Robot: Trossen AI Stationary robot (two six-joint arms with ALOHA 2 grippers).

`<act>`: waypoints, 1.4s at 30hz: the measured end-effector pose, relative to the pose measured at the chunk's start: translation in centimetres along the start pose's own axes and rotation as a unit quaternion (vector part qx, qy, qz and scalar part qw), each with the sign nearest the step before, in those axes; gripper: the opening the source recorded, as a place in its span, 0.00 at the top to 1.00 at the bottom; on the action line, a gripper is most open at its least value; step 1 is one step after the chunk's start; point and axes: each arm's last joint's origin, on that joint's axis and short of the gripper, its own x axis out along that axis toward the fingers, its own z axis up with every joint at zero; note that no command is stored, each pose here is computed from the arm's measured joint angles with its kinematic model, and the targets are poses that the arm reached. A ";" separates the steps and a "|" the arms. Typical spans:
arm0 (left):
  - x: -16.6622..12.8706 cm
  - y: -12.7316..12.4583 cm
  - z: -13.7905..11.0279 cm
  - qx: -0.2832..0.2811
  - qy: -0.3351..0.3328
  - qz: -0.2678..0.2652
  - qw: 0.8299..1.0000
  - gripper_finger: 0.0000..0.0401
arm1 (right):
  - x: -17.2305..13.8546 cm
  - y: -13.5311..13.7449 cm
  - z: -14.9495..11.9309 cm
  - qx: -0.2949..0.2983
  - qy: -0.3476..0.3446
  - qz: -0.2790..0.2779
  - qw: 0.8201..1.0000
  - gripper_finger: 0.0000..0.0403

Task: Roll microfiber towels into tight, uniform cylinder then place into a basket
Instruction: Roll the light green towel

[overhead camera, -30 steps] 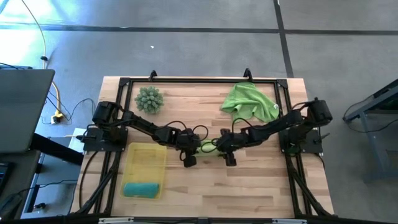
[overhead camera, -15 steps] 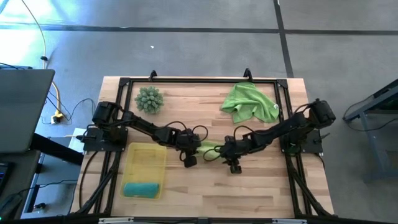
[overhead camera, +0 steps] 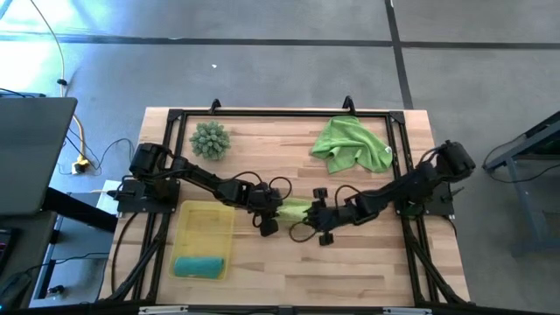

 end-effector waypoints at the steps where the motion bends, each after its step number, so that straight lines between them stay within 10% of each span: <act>1: 0.0 0.0 0.0 0.000 0.000 0.000 1.000 0.95 | 0.5 -0.1 -0.2 0.003 0.003 -0.002 1.000 0.63; 10: 0.0 0.0 0.0 -0.005 0.001 0.000 1.000 0.95 | 3.4 -0.2 -2.1 0.071 0.058 -0.001 0.996 0.47; 23: 0.0 -0.8 -0.2 -0.081 0.013 -0.041 0.996 0.95 | 3.2 0.9 -2.2 0.178 0.067 0.027 0.981 0.98; 42: -3.8 -3.3 1.1 0.249 -0.078 -0.055 0.964 0.69 | 3.2 0.6 -4.8 0.306 0.118 0.069 0.942 0.98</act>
